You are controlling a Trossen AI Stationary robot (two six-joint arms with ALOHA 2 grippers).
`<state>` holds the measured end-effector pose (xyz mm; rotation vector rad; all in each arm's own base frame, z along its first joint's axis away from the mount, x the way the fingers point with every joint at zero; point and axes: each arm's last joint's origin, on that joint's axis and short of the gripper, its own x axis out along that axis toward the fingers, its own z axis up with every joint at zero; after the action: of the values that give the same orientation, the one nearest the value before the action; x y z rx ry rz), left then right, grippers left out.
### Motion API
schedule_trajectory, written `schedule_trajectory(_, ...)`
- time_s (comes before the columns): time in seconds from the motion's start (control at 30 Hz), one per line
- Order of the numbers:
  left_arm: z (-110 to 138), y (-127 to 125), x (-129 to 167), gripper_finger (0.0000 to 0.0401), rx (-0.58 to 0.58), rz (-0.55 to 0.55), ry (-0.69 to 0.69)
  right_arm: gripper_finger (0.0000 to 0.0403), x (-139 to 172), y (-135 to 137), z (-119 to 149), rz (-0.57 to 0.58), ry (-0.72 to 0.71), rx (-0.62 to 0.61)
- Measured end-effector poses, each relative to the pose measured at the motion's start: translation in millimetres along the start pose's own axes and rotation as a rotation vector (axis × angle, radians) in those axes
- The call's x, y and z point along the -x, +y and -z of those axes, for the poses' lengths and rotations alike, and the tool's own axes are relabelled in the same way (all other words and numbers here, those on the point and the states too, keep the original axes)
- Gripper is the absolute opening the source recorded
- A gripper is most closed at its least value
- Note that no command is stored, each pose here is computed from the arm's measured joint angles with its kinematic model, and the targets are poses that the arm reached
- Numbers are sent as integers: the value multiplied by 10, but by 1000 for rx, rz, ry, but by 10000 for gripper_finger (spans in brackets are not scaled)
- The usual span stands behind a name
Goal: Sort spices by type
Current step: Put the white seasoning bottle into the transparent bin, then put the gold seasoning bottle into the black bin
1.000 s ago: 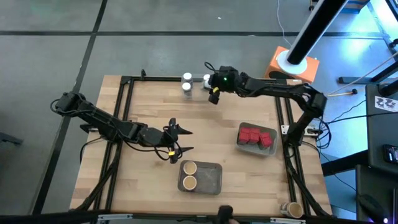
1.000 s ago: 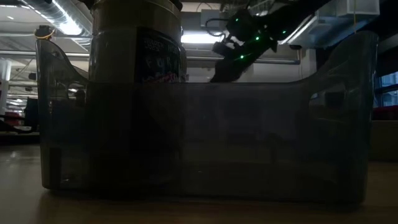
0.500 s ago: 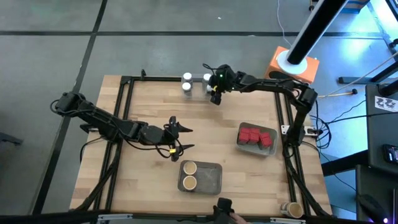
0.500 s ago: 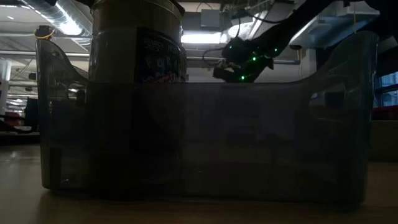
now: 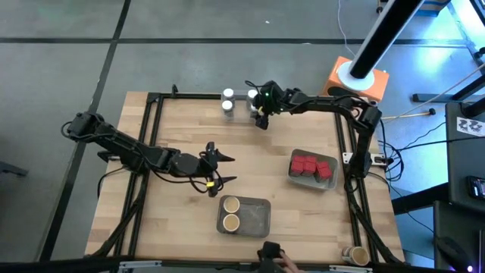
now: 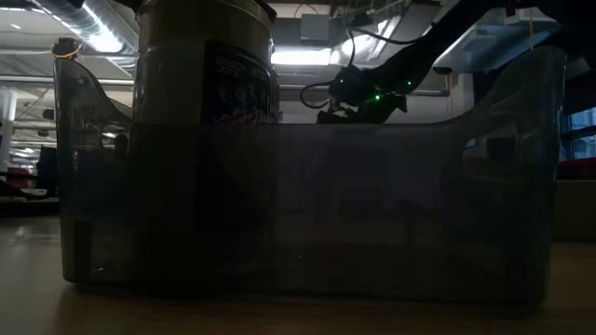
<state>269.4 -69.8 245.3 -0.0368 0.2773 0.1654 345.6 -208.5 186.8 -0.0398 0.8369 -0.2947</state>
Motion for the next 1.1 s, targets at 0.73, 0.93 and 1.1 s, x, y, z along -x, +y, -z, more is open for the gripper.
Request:
schedule_trajectory(0.73,0,-3,1,292,3,2,0,367,1457,665,-602,-83,31,114)
schedule_trajectory(0.93,0,-4,2,292,6,2,-1,367,1917,1088,-535,-182,64,129)
schedule_trajectory(1.1,0,-4,2,292,6,2,-1,367,2187,1469,-447,-246,101,142)
